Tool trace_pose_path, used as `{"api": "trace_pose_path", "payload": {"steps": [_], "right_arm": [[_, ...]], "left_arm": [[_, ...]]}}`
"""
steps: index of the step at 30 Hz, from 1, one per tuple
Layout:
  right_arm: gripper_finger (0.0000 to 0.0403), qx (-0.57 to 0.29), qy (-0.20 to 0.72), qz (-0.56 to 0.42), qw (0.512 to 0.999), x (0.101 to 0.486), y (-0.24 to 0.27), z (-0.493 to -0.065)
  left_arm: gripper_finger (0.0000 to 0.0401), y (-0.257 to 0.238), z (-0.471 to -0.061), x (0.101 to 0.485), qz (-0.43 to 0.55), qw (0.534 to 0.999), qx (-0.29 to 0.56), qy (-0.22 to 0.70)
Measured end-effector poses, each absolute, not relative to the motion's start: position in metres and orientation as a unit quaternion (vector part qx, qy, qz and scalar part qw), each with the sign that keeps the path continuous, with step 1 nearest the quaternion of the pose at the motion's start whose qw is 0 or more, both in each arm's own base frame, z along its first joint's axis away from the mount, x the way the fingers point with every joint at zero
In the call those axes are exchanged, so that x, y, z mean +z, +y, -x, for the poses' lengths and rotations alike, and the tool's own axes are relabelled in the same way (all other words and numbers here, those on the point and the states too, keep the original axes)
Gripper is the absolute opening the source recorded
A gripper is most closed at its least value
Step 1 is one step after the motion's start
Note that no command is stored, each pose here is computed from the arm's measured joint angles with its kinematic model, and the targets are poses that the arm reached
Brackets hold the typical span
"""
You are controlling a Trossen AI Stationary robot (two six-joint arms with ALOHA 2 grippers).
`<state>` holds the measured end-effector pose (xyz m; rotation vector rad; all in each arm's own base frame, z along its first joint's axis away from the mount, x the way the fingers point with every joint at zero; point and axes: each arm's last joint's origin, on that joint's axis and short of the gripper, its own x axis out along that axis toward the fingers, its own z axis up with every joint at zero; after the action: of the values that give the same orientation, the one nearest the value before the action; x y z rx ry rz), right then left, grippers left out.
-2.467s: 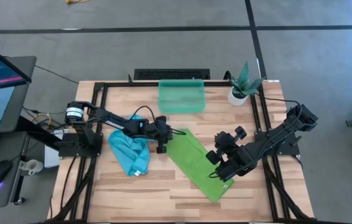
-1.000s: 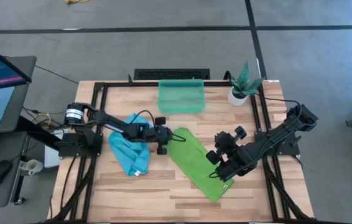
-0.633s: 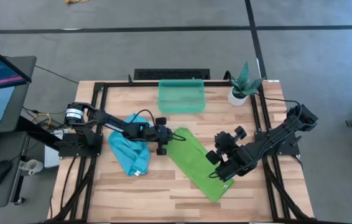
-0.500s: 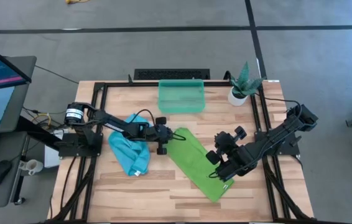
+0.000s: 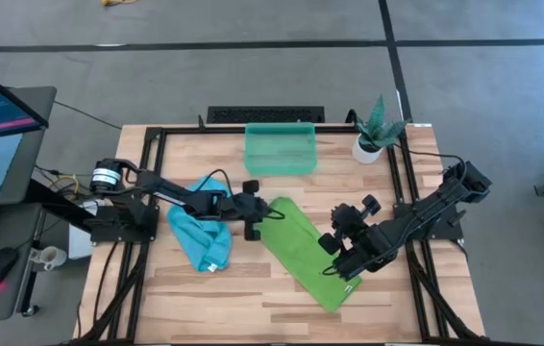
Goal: Roll microfiber towels into tight, uniform cylinder then place into a basket
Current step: Fold the green microfiber cloth
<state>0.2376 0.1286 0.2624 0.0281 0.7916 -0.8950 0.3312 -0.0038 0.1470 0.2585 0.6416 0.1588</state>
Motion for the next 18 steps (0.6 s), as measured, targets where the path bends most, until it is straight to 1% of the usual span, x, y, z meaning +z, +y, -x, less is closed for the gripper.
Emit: {"api": "trace_pose_path", "payload": {"steps": [4,8,13,18], "right_arm": [[0.0069,-0.421,0.372,-0.015,0.827,0.262,0.129,-0.238],[0.0069,-0.421,0.371,-0.015,0.828,0.262,0.129,-0.238],[0.0069,-0.42,0.371,-0.016,0.828,0.262,0.129,-0.238],[0.0069,-0.42,0.371,-0.017,0.828,0.262,0.129,-0.238]], "left_arm": [[0.0,-0.006,-0.329,0.165,-0.132,0.945,0.087,0.286],[0.0,-0.003,-0.327,0.172,-0.143,0.944,0.106,0.277],[0.0,0.015,-0.327,0.165,-0.118,0.938,0.151,0.29],[0.0,0.028,-0.33,0.151,-0.074,0.938,0.143,0.308]]}}
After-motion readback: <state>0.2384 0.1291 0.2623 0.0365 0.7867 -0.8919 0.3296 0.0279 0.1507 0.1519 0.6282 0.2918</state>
